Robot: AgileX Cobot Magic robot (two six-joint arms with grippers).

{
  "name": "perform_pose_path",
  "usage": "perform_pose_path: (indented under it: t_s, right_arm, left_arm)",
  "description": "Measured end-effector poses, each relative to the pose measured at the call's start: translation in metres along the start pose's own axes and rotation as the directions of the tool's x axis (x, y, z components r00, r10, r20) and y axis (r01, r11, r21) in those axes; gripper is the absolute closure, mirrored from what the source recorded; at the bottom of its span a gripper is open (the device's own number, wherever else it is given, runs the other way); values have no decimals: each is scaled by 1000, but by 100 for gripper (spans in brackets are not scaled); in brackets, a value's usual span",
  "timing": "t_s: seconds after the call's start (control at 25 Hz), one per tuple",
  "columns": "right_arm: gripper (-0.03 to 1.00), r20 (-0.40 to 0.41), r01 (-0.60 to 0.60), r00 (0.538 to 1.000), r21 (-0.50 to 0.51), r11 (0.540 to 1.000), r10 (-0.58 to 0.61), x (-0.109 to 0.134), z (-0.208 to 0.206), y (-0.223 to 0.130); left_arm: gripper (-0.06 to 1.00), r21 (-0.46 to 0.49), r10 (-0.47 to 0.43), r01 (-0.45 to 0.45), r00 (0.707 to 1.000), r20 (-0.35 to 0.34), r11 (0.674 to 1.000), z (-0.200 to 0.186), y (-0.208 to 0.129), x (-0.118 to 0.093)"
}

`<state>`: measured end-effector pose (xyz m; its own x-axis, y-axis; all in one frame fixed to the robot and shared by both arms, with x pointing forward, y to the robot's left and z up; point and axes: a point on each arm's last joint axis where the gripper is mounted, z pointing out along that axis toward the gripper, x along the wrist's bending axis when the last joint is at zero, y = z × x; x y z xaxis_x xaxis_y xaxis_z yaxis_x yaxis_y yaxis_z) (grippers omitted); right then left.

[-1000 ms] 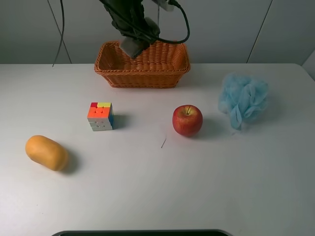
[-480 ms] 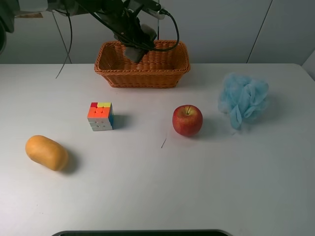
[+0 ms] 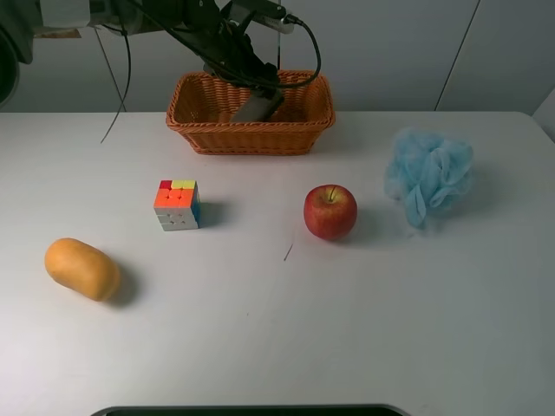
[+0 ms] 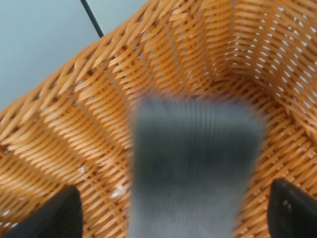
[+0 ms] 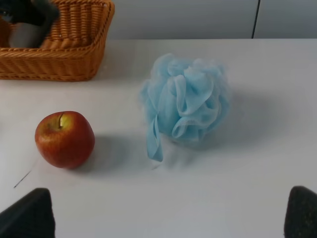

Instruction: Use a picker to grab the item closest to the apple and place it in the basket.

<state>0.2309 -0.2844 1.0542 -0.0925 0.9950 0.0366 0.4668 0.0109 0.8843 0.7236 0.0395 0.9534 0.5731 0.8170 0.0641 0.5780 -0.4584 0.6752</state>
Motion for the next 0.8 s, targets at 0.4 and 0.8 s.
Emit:
perform_pose_path:
  t_s: [0.4,0.8]
  right_arm:
    - [27,0,0,1000,0,1000,0,0,0,0]
    - [27,0,0,1000,0,1000,0,0,0,0]
  left_arm:
    - [21,115,-21,15,998,51,993,-69,21,-2]
    - [21,186,-31,13,995,94,983,-213,37,-9]
